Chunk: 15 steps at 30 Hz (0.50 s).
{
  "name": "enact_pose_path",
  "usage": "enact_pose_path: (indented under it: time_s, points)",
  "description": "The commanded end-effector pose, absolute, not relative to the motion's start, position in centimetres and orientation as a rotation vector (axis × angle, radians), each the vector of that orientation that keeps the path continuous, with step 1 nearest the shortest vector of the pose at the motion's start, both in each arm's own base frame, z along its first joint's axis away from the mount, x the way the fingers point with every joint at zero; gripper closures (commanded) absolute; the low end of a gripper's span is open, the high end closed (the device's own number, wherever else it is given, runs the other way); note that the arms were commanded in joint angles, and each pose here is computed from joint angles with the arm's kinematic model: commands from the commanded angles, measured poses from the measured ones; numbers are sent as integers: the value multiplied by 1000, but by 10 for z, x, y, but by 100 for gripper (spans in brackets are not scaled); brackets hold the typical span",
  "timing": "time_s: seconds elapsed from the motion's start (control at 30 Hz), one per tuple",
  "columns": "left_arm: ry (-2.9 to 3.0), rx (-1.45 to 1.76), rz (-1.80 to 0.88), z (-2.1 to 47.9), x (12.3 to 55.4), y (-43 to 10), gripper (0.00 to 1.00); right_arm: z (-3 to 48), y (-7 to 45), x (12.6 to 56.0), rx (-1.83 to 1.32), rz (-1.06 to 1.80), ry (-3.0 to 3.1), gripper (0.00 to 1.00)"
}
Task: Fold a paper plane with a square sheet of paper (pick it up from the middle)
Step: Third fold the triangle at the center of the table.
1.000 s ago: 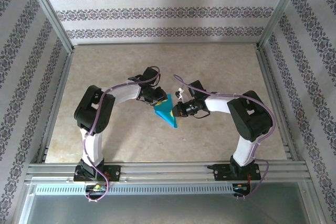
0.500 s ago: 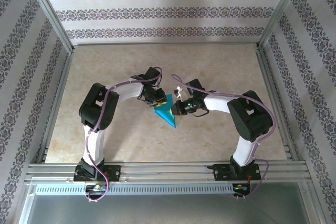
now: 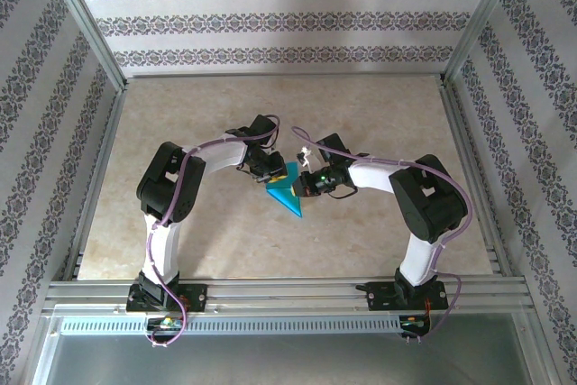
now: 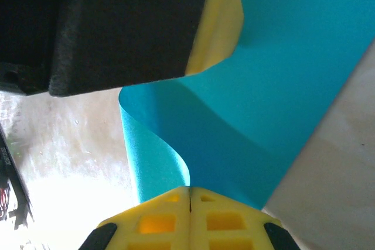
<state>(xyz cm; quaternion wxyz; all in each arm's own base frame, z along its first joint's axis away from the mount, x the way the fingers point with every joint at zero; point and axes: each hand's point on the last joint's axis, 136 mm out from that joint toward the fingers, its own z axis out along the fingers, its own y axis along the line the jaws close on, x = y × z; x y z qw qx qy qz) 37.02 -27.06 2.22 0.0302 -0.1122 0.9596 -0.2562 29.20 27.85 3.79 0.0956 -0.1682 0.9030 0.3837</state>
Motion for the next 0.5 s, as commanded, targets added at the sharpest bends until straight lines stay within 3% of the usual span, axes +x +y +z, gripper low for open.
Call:
enact_pose_path:
  time_s: [0.0,0.47]
  points:
    - [3043,-354,-733,4,356,-265,80,32,280,293,-528,1101,2693,99]
    - [3038,-353,-739,6,357,-266,80,22,275,295,-507,1046,2732,99]
